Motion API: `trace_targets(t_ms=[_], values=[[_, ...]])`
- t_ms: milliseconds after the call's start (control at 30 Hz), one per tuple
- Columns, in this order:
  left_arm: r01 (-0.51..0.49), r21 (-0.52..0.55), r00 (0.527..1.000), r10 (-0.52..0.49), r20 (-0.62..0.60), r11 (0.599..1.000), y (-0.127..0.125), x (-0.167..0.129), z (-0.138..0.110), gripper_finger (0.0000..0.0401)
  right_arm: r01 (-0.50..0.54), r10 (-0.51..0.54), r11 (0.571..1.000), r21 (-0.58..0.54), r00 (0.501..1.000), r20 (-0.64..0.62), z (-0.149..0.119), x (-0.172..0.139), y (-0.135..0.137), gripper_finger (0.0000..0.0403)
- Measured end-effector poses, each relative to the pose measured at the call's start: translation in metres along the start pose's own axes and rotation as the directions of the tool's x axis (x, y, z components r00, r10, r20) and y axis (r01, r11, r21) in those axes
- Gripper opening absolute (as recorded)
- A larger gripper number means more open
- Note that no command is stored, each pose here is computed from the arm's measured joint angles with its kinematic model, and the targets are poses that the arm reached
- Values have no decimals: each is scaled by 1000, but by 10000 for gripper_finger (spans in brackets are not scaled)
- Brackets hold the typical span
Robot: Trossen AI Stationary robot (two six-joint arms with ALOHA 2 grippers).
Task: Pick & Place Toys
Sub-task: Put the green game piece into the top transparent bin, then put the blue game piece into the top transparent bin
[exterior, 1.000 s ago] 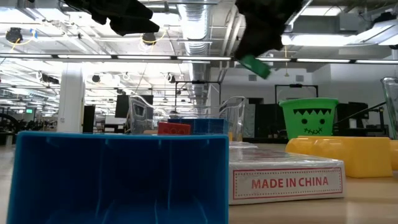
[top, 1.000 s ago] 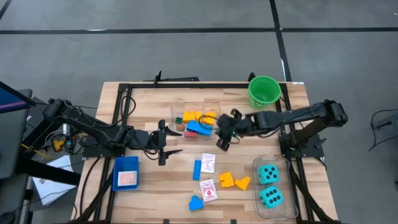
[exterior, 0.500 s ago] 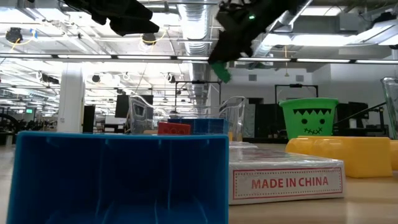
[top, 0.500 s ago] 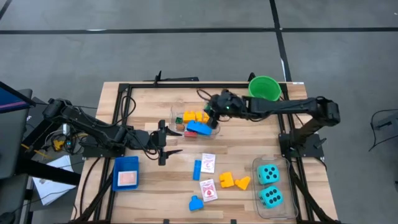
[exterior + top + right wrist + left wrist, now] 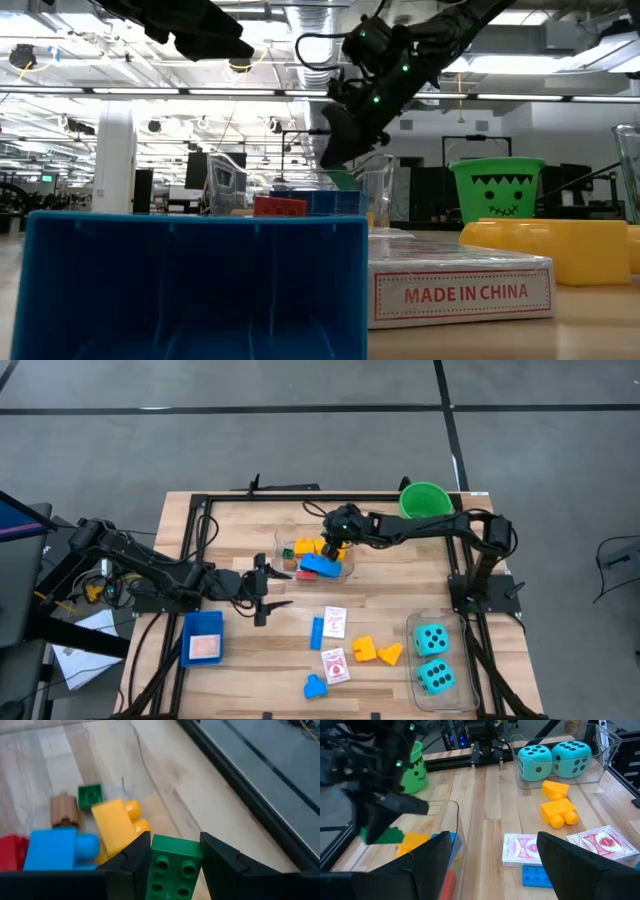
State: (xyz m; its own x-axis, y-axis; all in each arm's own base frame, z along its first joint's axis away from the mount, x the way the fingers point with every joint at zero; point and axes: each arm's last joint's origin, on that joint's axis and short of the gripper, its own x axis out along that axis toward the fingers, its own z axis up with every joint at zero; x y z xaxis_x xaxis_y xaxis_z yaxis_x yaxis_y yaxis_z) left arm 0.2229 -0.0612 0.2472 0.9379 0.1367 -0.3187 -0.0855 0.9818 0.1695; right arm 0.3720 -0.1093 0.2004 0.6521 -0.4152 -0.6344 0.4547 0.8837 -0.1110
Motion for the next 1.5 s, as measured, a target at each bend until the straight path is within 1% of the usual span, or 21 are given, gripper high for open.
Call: trace_targets(t_ms=[33,100,233,500,1167,1233,1300,1400,1500], values=[[0,1,1000,0,-1,1000,0,0,0,290,-1,1,1000,3,1000,1,0,3,0,137],[0,1,1000,0,-2,1000,0,0,0,290,0,0,1000,-5,999,-42,-6,4,0,137],[0,2,1000,0,-4,1000,0,0,0,290,-10,9,1000,-7,1000,-21,-3,2,4,137],[0,0,1000,0,-4,1000,0,0,0,290,-4,3,1000,-15,998,-60,-8,2,5,142],[0,-2,1000,0,-3,1000,0,0,0,290,2,-3,1000,-4,999,-51,-6,1,4,208],[0,-2,1000,0,-3,1000,0,0,0,290,-1,2,1000,11,999,-49,-4,-3,4,213],[0,-2,1000,0,-3,1000,0,0,0,290,-39,41,999,32,998,-47,-2,-12,9,216],[0,0,1000,0,-8,1000,0,0,-1,290,-118,120,993,31,989,-91,-3,-30,25,219],[0,3,1000,0,-15,1000,0,0,-2,290,-168,167,986,4,972,-166,-10,-53,48,219]])
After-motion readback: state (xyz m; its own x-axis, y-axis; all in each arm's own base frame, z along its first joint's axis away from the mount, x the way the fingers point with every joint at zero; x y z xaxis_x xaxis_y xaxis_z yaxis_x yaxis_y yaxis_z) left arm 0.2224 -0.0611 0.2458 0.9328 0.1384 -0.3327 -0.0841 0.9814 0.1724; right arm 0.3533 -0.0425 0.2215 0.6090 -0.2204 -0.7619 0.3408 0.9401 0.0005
